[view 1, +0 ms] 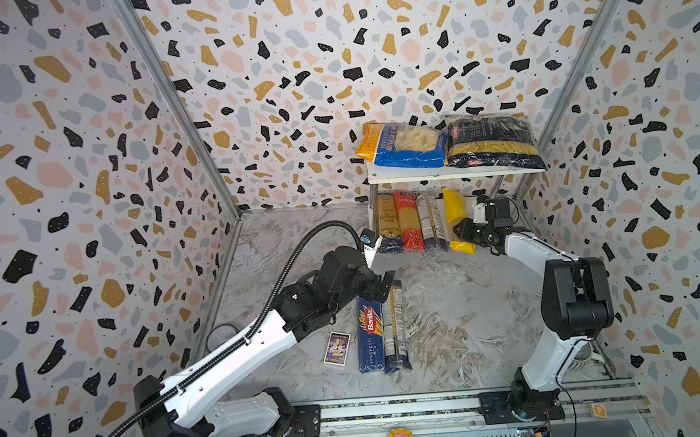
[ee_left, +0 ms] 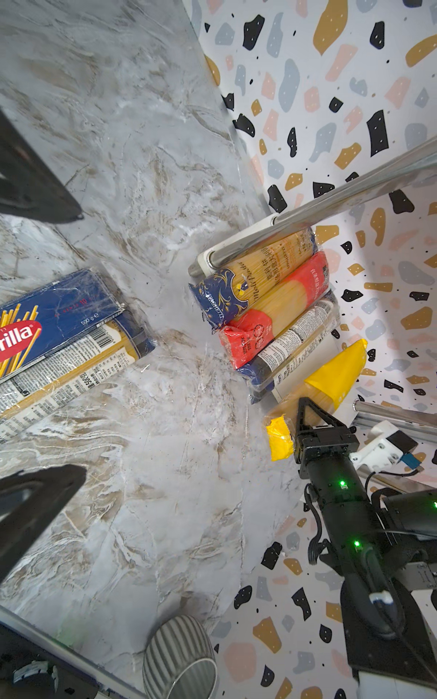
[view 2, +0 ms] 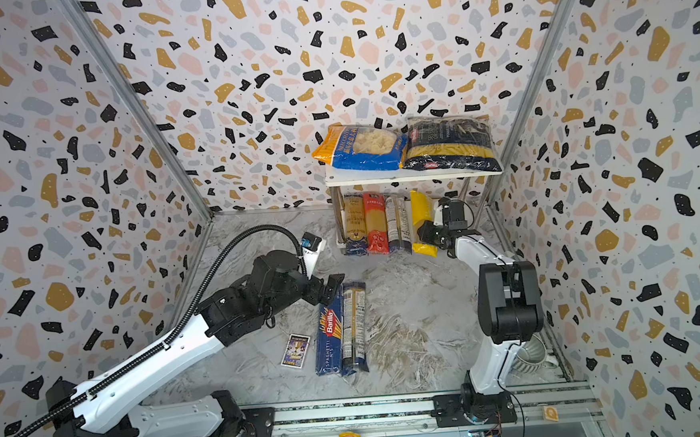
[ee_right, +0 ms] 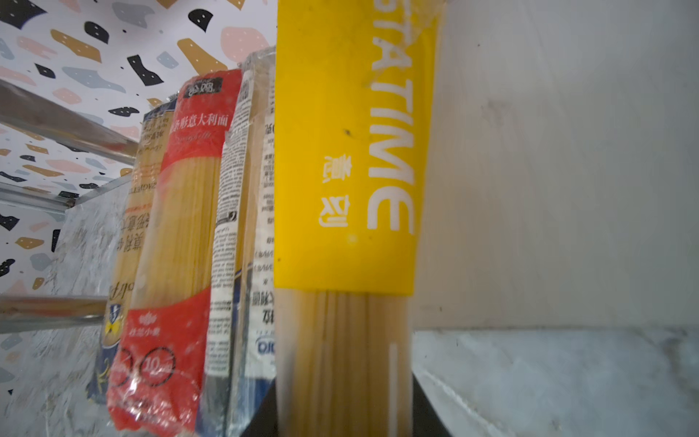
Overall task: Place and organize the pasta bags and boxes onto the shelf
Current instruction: 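Carry the yellow pack to the lower shelf and stand it beside the clear pack, then open the right gripper and move it back to the clear pack beside the Barilla box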
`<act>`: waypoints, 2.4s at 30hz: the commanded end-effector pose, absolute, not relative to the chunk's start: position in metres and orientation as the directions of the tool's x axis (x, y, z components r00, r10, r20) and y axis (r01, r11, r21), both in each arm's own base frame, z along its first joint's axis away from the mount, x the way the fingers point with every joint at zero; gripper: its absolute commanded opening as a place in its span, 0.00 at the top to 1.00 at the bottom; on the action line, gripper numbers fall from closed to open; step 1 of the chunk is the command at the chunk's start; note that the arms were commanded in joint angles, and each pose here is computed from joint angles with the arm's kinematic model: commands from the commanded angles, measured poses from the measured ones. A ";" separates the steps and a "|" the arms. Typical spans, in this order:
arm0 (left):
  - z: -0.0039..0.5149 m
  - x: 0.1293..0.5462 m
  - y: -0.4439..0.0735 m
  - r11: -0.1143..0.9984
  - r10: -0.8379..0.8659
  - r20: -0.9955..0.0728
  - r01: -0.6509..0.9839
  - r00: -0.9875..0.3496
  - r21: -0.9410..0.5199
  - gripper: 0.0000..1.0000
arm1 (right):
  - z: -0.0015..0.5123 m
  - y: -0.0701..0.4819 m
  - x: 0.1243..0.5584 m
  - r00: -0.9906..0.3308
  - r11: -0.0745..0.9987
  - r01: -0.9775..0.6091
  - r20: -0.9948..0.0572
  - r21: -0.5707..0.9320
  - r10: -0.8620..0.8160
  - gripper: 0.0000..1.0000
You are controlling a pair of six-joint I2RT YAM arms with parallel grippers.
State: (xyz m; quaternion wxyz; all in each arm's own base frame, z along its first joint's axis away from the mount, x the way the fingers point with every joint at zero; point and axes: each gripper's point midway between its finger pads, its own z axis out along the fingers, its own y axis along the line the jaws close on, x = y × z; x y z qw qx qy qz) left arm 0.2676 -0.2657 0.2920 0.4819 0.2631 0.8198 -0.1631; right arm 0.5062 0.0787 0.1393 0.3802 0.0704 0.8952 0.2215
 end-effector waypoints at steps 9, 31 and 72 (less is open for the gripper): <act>0.293 0.280 -0.277 0.804 0.274 -0.887 0.595 -0.371 -0.001 0.00 | 0.204 0.093 0.560 -0.562 0.863 -0.236 -0.787 0.447 0.255 0.83; 0.289 0.270 -0.265 0.810 0.251 -0.890 0.586 -0.380 -0.022 0.01 | 0.191 0.076 0.551 -0.613 0.897 -0.127 -0.745 0.423 0.264 0.26; 0.312 0.179 -0.191 0.754 0.085 -0.883 0.609 -0.462 -0.246 0.01 | 0.128 0.228 0.203 -0.829 0.910 -0.190 -0.557 0.368 0.053 0.23</act>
